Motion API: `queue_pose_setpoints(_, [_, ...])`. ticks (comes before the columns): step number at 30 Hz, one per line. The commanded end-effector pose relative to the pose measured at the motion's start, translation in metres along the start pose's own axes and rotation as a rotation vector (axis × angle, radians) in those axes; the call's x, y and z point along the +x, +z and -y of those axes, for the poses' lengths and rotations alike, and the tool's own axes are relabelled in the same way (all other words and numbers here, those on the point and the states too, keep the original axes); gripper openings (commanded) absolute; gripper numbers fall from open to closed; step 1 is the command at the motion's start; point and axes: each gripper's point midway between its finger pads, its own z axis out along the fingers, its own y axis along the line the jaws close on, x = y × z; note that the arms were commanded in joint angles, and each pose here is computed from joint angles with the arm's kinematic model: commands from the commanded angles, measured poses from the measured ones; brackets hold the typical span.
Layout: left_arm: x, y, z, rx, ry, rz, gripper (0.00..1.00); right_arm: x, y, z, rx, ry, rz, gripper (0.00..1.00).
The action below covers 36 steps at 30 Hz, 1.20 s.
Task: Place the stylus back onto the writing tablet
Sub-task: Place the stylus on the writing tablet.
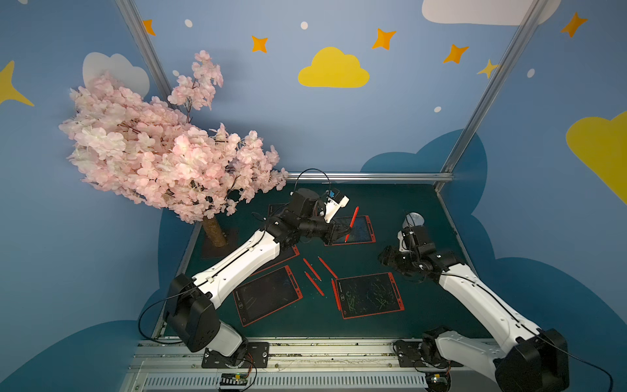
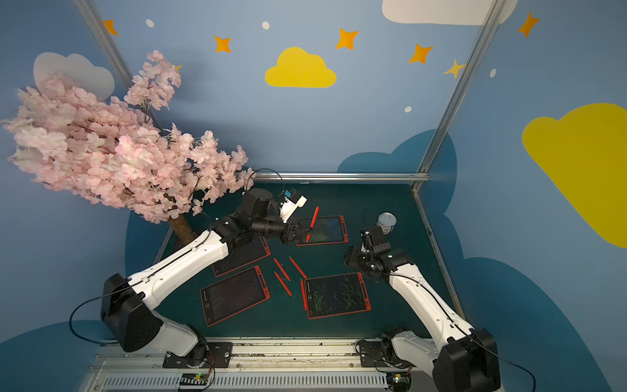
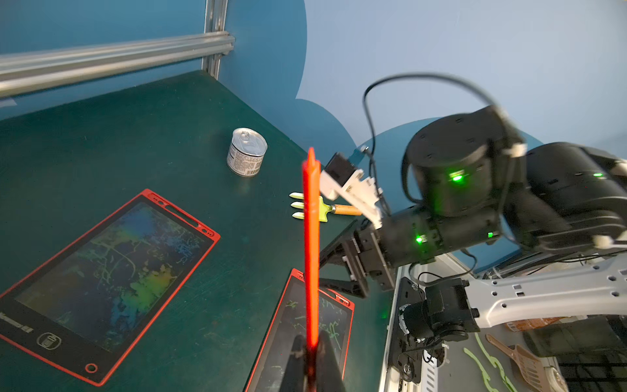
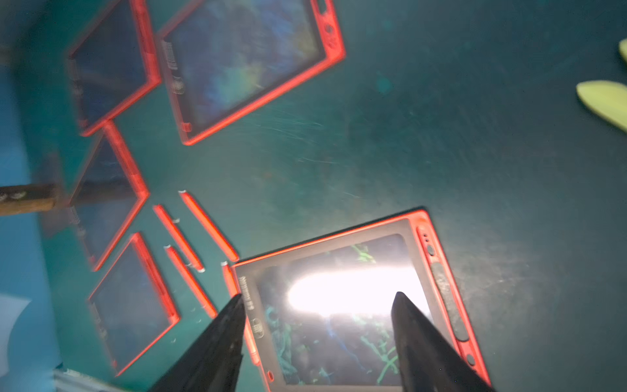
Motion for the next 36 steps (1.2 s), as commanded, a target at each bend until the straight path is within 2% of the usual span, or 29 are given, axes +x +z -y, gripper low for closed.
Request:
queue_pose_setpoints(1, [0.003,0.013,-0.003,0.023,-0.083,-0.011,0.03,-0.001,-0.029,-0.025,-0.100,-0.066,0.008,0.58])
queue_pose_setpoints(5, [0.010,0.025,-0.011,0.015,-0.166,-0.050,0.03,-0.012,-0.059,-0.058,-0.248,-0.095,0.074,0.49])
queue_pose_setpoints(8, [0.017,0.035,-0.011,0.034,-0.210,-0.088,0.03,-0.019,-0.072,-0.075,-0.308,-0.122,0.108,0.44])
queue_pose_setpoints(14, [0.027,0.046,-0.008,0.057,-0.250,-0.136,0.03,-0.027,-0.080,-0.101,-0.320,-0.162,0.104,0.40])
queue_pose_setpoints(21, [0.031,0.050,-0.007,0.069,-0.263,-0.143,0.03,-0.036,-0.078,-0.125,-0.338,-0.185,0.129,0.38])
queue_pose_setpoints(36, [0.030,0.050,-0.001,0.077,-0.240,-0.134,0.03,-0.048,-0.068,-0.144,-0.369,-0.162,0.131,0.33])
